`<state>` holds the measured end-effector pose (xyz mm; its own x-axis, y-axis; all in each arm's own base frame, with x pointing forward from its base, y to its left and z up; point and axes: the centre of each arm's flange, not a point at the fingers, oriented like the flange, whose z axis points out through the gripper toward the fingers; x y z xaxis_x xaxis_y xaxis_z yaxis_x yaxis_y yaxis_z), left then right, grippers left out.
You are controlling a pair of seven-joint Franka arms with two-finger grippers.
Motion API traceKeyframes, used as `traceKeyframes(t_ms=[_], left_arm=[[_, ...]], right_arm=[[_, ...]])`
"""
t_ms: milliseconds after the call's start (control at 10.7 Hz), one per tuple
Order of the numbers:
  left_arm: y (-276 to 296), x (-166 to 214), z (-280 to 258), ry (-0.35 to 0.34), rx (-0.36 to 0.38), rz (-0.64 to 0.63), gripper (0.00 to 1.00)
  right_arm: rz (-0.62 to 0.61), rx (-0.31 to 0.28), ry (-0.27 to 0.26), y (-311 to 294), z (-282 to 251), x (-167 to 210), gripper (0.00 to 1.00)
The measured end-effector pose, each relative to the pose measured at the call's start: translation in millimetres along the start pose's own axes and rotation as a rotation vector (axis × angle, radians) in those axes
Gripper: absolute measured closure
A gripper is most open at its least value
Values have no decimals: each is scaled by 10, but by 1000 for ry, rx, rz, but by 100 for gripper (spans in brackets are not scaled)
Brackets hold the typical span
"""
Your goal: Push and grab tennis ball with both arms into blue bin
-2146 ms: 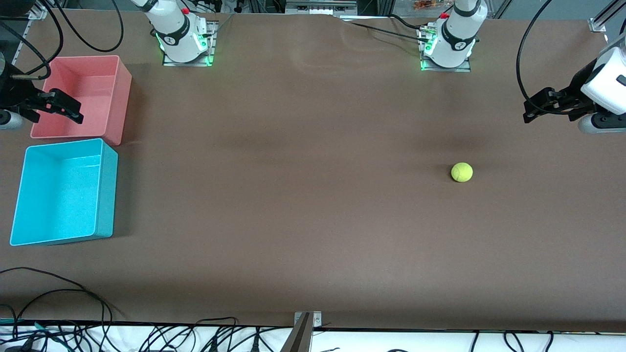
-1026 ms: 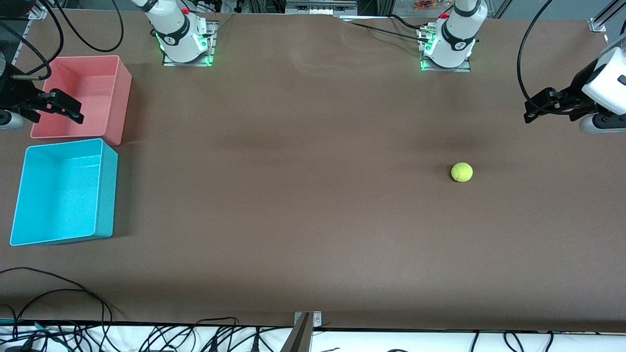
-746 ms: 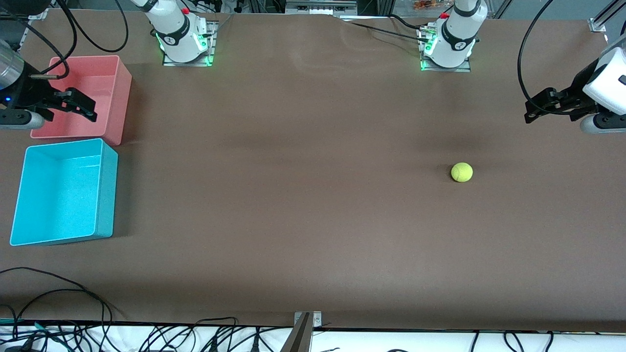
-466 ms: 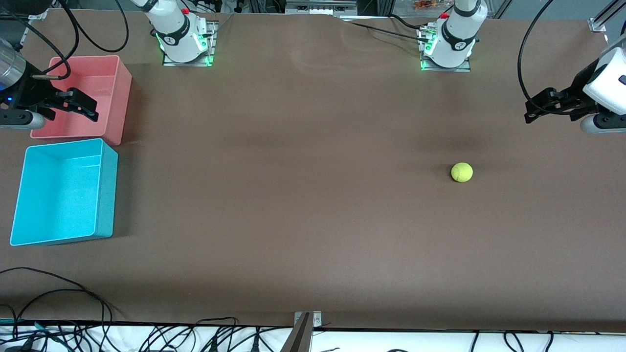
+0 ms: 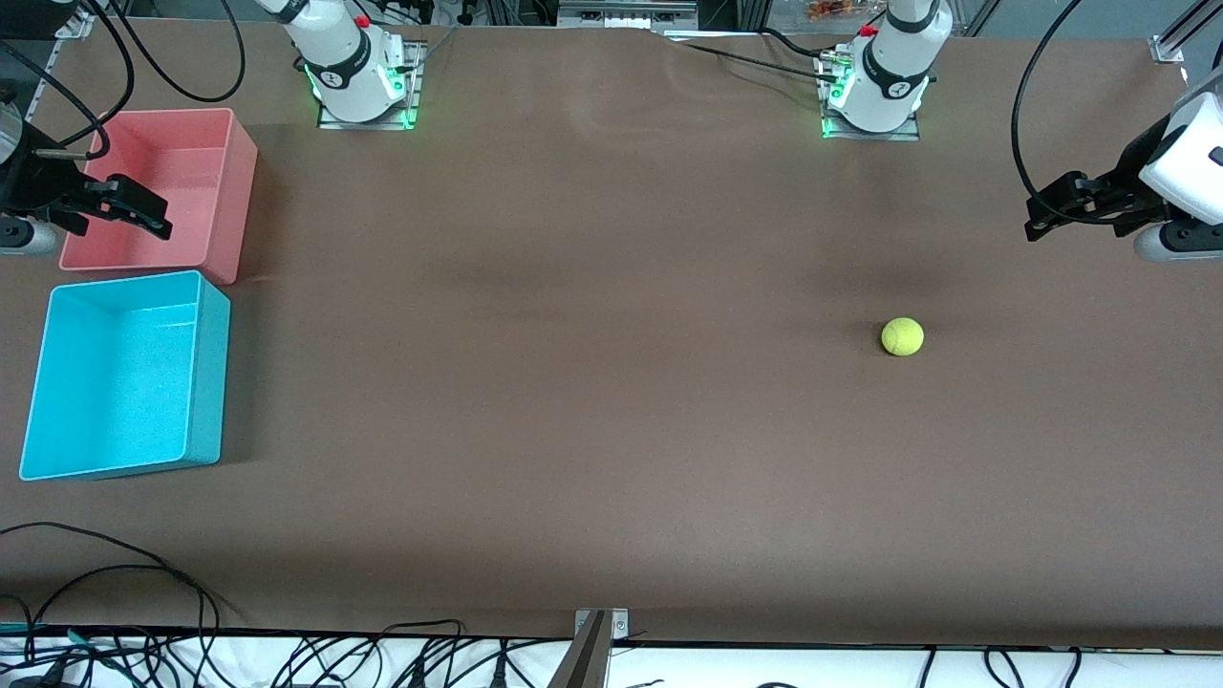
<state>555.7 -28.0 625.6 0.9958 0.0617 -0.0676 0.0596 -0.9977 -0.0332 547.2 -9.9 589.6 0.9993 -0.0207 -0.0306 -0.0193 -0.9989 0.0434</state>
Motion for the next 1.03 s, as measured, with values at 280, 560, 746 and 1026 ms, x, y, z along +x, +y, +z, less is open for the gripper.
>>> traceKeyframes(t_ms=[280,560,746,1026], left_arm=[[0,0,0,0,0,0,0],[0,0,0,0,0,0,0],[2,0,0,0,0,0,0],[2,0,0,0,0,0,0]], right_arm=[[0,0,-2,-1,9,3,0],[-1,0,-4,-2,21,7,0],[0,0,-6,-1,29,10,0],[2,1,-7,91,35,11,0]])
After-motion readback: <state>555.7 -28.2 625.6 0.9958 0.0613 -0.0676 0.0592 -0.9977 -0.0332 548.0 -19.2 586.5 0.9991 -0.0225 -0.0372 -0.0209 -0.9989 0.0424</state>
